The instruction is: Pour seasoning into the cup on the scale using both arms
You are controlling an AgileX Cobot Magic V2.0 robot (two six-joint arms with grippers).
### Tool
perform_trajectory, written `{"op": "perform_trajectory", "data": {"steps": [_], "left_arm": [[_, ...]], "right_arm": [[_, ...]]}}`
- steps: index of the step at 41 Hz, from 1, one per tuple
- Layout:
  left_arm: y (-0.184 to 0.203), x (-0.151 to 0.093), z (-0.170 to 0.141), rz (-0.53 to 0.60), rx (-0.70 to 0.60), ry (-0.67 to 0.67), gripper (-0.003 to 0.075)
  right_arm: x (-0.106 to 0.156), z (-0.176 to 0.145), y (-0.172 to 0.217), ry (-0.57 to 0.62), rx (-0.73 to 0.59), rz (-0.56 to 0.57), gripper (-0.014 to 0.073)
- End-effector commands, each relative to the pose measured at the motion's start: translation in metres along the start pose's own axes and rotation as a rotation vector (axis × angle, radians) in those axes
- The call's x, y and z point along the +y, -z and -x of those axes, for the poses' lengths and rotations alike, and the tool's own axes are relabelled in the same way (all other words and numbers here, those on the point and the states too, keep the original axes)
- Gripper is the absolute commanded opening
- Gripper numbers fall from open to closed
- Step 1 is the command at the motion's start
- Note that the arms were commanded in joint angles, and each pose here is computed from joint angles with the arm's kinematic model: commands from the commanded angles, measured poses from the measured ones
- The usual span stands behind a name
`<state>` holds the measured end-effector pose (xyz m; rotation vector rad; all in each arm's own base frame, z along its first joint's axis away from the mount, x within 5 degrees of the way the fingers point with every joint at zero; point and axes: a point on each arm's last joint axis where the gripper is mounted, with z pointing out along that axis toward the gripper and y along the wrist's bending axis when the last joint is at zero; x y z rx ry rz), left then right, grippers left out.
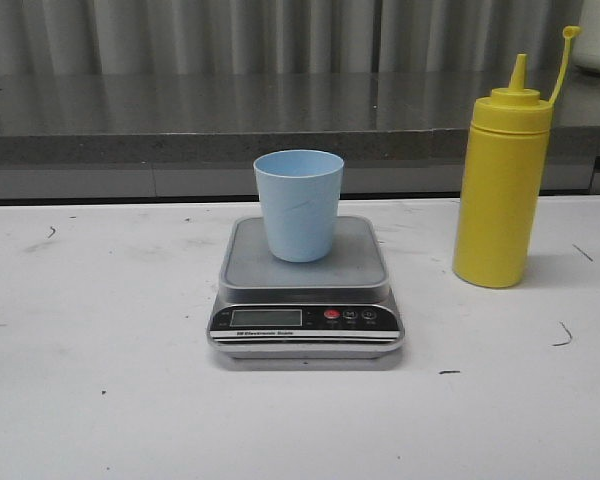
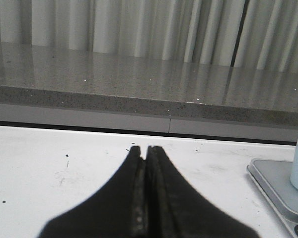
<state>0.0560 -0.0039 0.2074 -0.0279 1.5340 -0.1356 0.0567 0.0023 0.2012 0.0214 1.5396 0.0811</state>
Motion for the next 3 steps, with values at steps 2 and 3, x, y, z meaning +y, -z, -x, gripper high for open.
{"op": "perform_trajectory", "data": {"steps": [2, 3], "left_arm": [[0.0007, 0.0003, 0.0002, -0.005, -0.073, 0.015, -0.002], [0.0007, 0.0003, 0.0002, -0.005, -0.073, 0.015, -0.002]], "right_arm": [[-0.0001, 0.0109, 0.0021, 0.004, -0.11, -0.002, -0.0068], [-0.0001, 0.0109, 0.0021, 0.004, -0.11, -0.002, -0.0068]]}}
